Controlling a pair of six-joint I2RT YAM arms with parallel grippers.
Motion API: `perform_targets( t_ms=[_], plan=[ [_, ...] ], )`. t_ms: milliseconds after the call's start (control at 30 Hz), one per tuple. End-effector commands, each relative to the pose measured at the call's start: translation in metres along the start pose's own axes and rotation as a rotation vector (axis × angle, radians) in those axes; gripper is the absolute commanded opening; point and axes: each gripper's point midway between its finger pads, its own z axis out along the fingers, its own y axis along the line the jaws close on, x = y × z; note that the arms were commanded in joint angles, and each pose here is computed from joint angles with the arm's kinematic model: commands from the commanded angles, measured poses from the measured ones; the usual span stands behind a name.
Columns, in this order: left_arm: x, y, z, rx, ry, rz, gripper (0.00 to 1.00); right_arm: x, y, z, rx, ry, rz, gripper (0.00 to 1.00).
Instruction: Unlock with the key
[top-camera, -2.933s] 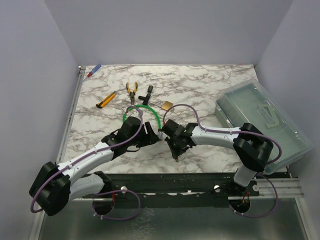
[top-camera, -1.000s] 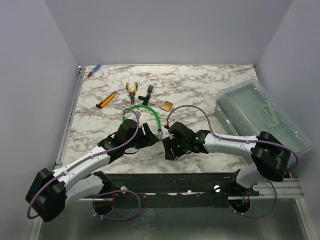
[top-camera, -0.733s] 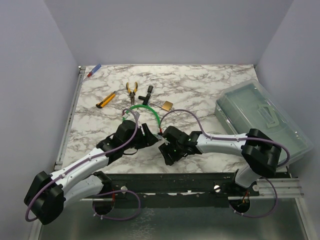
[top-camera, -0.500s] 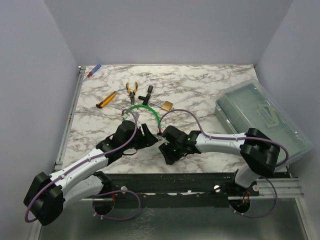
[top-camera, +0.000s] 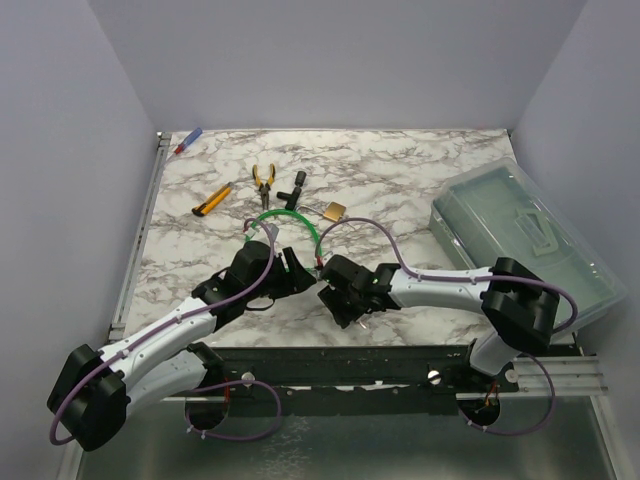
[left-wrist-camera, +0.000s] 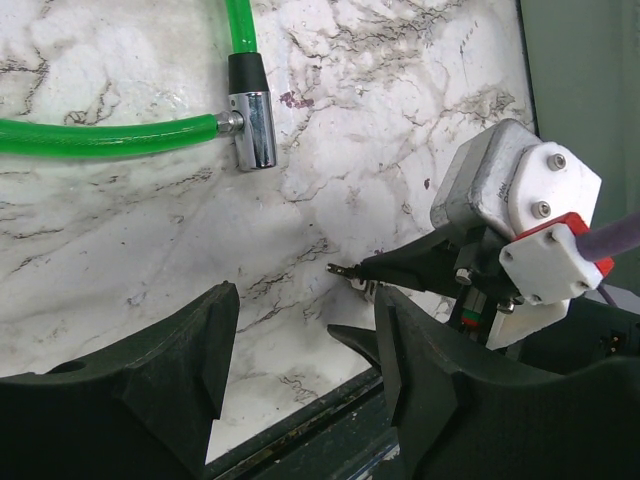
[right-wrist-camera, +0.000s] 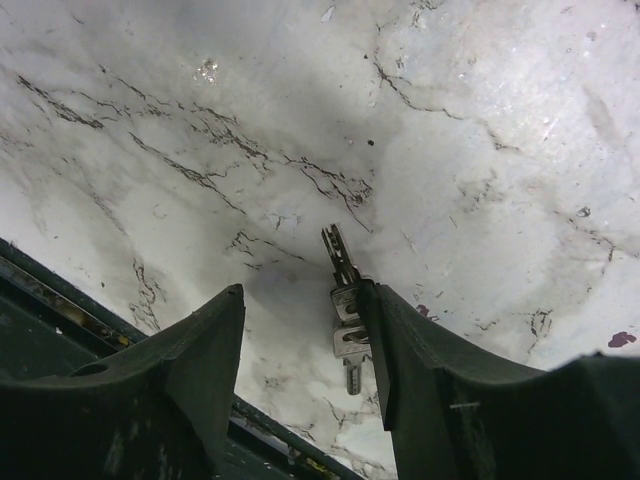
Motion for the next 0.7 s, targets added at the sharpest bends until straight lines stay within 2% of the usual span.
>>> perform_targets(
  t_ms=[0, 200, 433, 667],
  plan=[
    [0.000, 0.002, -0.001, -0.003, -0.011, -0.001, 0.62, -0.018, 0.001, -0.015, 0.006, -0.064, 0.010, 0.58],
    [0.002, 0.004, -0.002, -0.005, -0.011, -0.007, 0.62, -0.033, 0.004, -0.024, -0.007, -0.131, 0.022, 0.58],
    [0.002, 0.004, -0.003, -0.003, -0.013, -0.008, 0.62, -0.008, -0.017, -0.001, 0.101, -0.037, 0.005, 0.58],
    [0.003, 0.005, -0.005, -0.005, -0.014, -0.012, 0.62, 0.010, -0.017, 0.017, 0.090, 0.017, -0.017, 0.57]
  ],
)
